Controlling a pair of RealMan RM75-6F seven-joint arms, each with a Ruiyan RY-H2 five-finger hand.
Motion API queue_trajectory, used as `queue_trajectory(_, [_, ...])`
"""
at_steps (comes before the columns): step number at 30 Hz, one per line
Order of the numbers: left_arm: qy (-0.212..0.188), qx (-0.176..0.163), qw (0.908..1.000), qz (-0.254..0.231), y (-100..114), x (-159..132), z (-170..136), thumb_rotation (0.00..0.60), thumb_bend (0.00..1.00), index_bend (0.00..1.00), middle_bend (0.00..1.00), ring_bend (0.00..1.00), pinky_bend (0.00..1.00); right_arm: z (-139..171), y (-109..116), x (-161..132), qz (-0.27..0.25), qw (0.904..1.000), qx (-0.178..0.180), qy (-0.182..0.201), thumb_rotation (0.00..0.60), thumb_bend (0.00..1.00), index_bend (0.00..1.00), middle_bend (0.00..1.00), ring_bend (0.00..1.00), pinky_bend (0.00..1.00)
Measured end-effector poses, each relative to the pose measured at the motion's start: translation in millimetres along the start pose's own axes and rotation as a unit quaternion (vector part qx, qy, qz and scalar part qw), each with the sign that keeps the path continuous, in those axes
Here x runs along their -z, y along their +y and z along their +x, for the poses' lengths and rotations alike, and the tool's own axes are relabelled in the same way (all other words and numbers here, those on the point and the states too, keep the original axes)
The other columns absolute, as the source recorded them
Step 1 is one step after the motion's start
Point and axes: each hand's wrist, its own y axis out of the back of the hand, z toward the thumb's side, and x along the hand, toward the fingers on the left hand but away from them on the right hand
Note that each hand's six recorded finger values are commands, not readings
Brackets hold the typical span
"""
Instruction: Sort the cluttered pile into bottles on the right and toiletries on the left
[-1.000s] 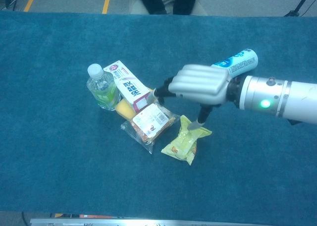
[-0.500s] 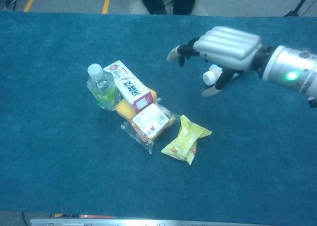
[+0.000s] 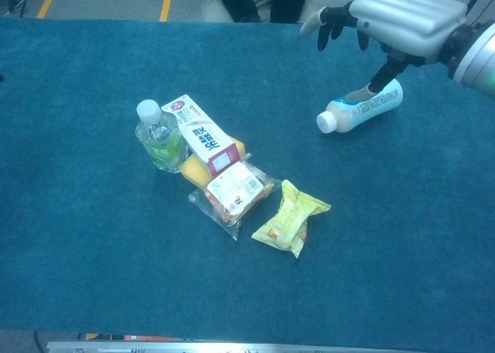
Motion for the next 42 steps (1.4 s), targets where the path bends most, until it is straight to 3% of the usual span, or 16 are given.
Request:
queue_trajectory(7, [0.009,0.002,0.9999,-0.005,3.8,2.0,7.8,0.6,0.37,0.17,0.22,0.19,0.22,-9.4,0.0,-8.6,-0.019,0.9997,-0.001,0.012,0.6,0.0,0.21,0.35,0.29,0.47])
queue_trajectory(18, [0.038,-0.002,0.9993,-0.001,10.9,10.8,-11.3,0.6,0.37,0.17,0.22,0.19,0.21,-49.2,-15.8,-58.7,-0.074,0.994,-0.036,0.072,0.6,0.0,0.21,0.35,0.29,0.45])
queue_trajectory(26, [0.062,-0.009,0.998,-0.004,14.1,19.3,-36.4,0.6,0.37,0.17,0.22,0.19,0.21,-83.9,-30.3,-100.2,-0.1,0.9865,-0.07,0.109,0.6,0.0,0.2,0.34,0.24,0.35])
queue_trajectory(32, [0.075,-0.012,0.997,-0.008,14.7,24.0,-53.1,0.6,0.37,0.17,0.22,0.19,0.21,-110.5,-41.6,-119.2,-0.108,0.9851,-0.075,0.111,0.6,0.0,0.15,0.29,0.19,0.27])
queue_trajectory(42, [0.092,-0.011,0.9957,-0.008,15.8,31.6,-70.7,0.6,0.37,0.17,0.22,0.19,0.2,-149.9,-52.8,-144.3,-0.14,0.9821,-0.074,0.101,0.6,0.0,0.14,0.27,0.17,0.26])
